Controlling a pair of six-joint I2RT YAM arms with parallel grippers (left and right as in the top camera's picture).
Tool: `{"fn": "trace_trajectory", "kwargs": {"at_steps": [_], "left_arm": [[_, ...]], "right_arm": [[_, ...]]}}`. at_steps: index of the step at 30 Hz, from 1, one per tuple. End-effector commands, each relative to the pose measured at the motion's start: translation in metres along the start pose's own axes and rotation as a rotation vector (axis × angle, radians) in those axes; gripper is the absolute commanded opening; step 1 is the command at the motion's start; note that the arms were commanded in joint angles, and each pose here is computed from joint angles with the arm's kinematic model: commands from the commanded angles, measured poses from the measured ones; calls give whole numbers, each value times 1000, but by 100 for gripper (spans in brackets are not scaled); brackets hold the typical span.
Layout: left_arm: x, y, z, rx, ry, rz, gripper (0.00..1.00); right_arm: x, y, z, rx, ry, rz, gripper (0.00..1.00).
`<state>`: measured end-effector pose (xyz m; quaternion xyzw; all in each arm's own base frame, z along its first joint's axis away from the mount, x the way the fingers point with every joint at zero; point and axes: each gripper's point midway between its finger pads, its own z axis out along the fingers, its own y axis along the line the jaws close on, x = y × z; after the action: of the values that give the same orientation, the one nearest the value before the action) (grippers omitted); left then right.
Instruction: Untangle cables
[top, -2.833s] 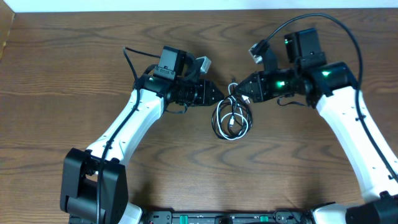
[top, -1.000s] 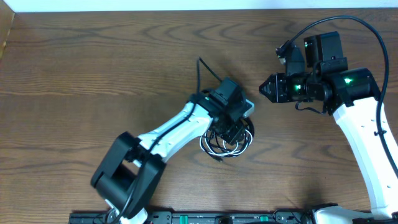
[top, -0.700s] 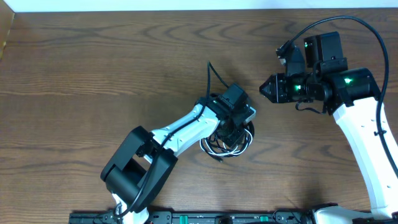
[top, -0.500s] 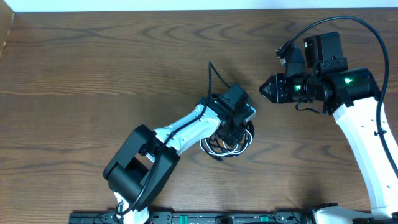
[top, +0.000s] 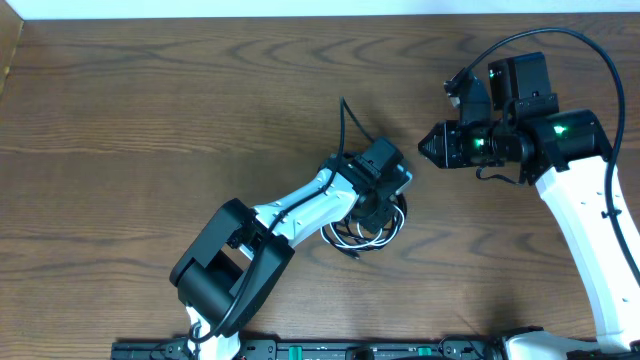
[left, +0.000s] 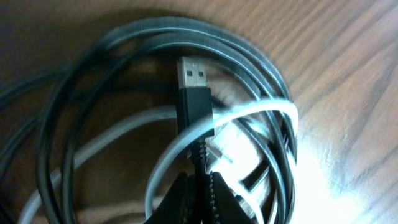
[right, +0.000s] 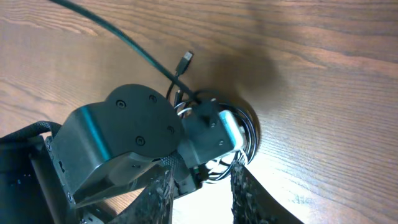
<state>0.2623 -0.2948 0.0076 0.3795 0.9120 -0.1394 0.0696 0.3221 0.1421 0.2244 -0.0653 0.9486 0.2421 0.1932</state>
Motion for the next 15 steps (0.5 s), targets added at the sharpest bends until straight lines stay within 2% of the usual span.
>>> {"fn": "trace_trajectory", "kwargs": {"at_steps": [1,5,9,15], "left_arm": [[-12,-3,-32,-21,-30,-3,7],[-38,-14,-101,-21,-170,-24,7],[-58,-30,-183,-10,-392,-33,7],[-60,-39,-254,3,-592,-51,8]], "right_arm": [[-5,-3,-6,26,-27,-5,28],[-7,-3,-3,20,-26,-5,30],[-5,4,3,-26,-3,-1,30],[-3,1,18,-44,46,18,31]]}}
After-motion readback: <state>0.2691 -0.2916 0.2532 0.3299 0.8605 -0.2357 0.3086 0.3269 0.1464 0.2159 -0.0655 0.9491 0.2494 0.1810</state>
